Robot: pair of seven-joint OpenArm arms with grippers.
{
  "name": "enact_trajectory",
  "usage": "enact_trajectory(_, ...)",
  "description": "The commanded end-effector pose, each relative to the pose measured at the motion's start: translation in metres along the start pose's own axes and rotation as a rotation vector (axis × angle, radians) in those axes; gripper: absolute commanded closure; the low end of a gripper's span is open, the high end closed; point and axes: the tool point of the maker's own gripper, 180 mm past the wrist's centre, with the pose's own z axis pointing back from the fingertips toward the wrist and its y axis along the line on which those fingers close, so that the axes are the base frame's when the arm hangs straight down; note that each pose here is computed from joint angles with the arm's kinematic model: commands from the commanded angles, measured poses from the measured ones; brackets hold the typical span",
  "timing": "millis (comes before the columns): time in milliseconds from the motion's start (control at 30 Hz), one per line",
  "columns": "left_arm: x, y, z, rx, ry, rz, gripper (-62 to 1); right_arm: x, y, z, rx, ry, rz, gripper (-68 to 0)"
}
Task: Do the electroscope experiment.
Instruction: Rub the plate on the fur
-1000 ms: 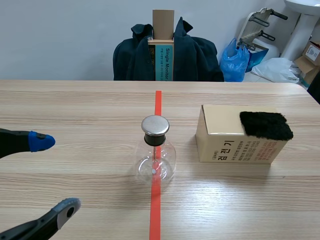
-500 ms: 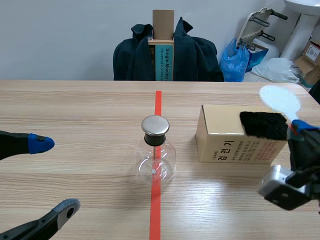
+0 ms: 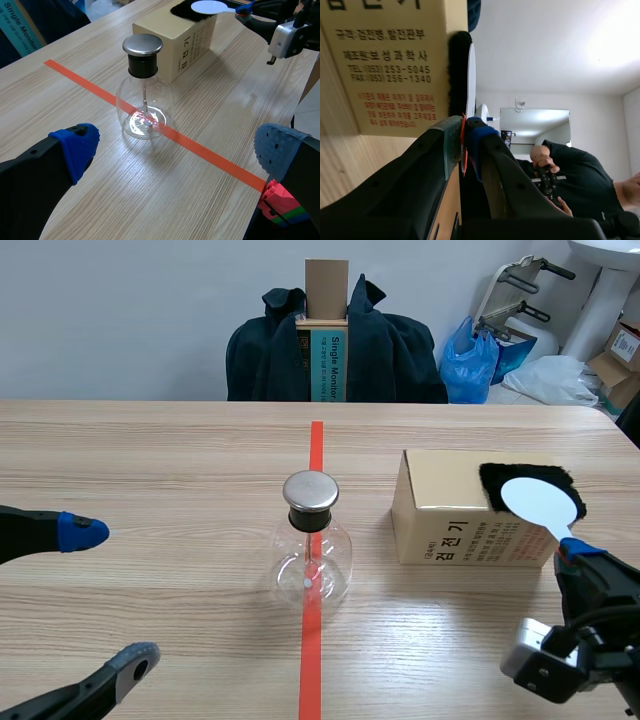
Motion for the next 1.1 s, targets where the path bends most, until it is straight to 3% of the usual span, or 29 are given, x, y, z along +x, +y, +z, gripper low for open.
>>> enact_trajectory(0,0.007,0.0,-0.002,0.003,-0.033,0.009,-62.3,-0.013,-0.01,-0.008,-0.022,0.013,0.031,-0.9)
enact_trajectory(200,0.007,0.0,-0.002,0.002,-0.032,0.009,-62.3,-0.024,-0.001,-0.013,0.023,0.038,0.027,-0.9)
enact_trajectory(467,0.007,0.0,-0.002,0.003,-0.033,0.009,-62.3,-0.022,0.004,-0.019,0.065,0.019,0.025,-0.8)
enact_trajectory(600,0.007,0.0,-0.002,0.005,-0.035,0.011,-62.3,-0.001,0.015,-0.017,0.122,-0.095,0.01,-0.8)
enact_trajectory(667,0.007,0.0,-0.002,0.008,-0.038,0.014,-62.3,0.002,0.016,-0.016,0.128,-0.112,0.015,-0.8)
enact_trajectory(833,0.006,0.0,-0.003,0.015,-0.038,0.019,-62.3,-0.036,0.01,-0.017,0.1,0.095,0.047,-0.8)
enact_trajectory(900,0.006,0.0,-0.003,0.015,-0.038,0.019,-62.3,-0.03,0.01,-0.018,0.103,0.05,0.049,-0.8)
enact_trajectory(1000,0.006,0.0,-0.003,0.015,-0.034,0.019,-62.3,0.001,0.012,-0.017,0.106,-0.111,0.039,-0.8)
enact_trajectory(1067,0.006,0.0,-0.003,0.015,-0.034,0.019,-62.3,0.003,0.012,-0.018,0.106,-0.111,0.036,-0.8)
